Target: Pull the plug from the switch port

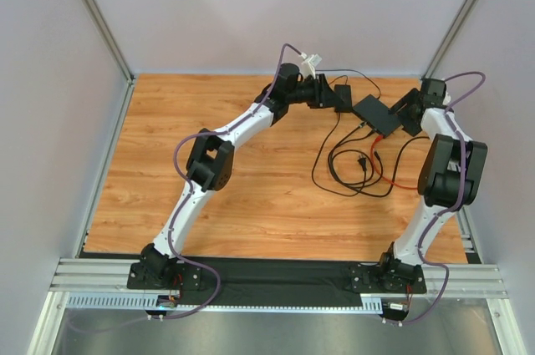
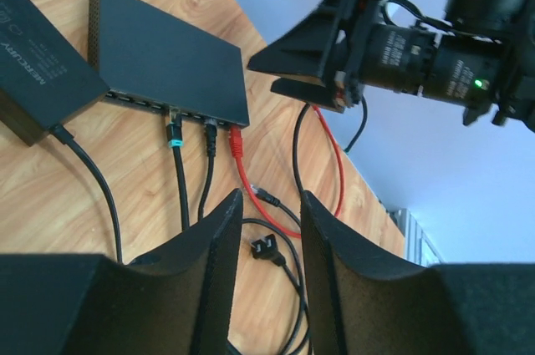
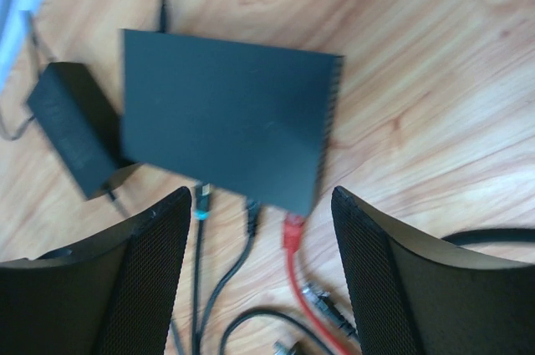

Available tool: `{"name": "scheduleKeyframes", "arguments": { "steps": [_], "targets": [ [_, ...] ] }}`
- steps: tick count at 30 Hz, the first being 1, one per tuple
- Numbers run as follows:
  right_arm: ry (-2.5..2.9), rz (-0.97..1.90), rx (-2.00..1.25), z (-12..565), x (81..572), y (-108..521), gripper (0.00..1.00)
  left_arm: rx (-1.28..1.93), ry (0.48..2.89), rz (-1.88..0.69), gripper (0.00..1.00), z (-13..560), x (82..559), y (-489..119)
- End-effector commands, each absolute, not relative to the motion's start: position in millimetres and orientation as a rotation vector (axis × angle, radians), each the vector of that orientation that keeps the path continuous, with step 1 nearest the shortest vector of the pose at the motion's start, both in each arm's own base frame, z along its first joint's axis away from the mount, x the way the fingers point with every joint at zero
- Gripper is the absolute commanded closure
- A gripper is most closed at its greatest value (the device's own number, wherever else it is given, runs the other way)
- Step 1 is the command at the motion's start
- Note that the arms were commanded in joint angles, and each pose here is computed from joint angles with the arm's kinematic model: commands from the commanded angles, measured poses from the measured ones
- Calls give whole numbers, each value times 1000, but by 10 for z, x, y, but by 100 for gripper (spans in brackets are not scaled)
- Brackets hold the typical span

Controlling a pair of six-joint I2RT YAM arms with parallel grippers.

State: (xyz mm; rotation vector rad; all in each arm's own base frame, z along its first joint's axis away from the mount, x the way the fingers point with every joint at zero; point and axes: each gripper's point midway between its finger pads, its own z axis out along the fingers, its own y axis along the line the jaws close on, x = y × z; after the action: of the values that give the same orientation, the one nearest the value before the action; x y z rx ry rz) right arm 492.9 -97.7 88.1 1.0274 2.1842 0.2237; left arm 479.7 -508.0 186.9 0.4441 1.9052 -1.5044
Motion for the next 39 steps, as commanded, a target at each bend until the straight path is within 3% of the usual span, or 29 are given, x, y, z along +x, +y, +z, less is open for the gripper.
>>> {"name": "scheduleKeyframes", "arguments": {
  "steps": [1, 13, 20, 30, 39],
  "targets": [
    [2185, 156, 977, 910, 5121, -1109, 30, 517, 1723, -1490, 59, 2202, 4715, -5263],
    [2153, 89, 831, 1165, 5813, -1237, 27, 357, 1919, -1348, 66, 1492, 4894, -5207],
    [2177, 297, 757, 954, 6188, -958, 28, 398, 1932, -1309, 66, 1401, 4812, -5155],
    [2235, 363, 591, 729, 6258, -782, 29, 480, 1975, -1222, 59, 1227, 4743, -5118],
    [2293, 459, 594, 547, 6110, -465, 34, 528, 1965, -1246, 59, 1165, 4677, -5188]
  ]
}}
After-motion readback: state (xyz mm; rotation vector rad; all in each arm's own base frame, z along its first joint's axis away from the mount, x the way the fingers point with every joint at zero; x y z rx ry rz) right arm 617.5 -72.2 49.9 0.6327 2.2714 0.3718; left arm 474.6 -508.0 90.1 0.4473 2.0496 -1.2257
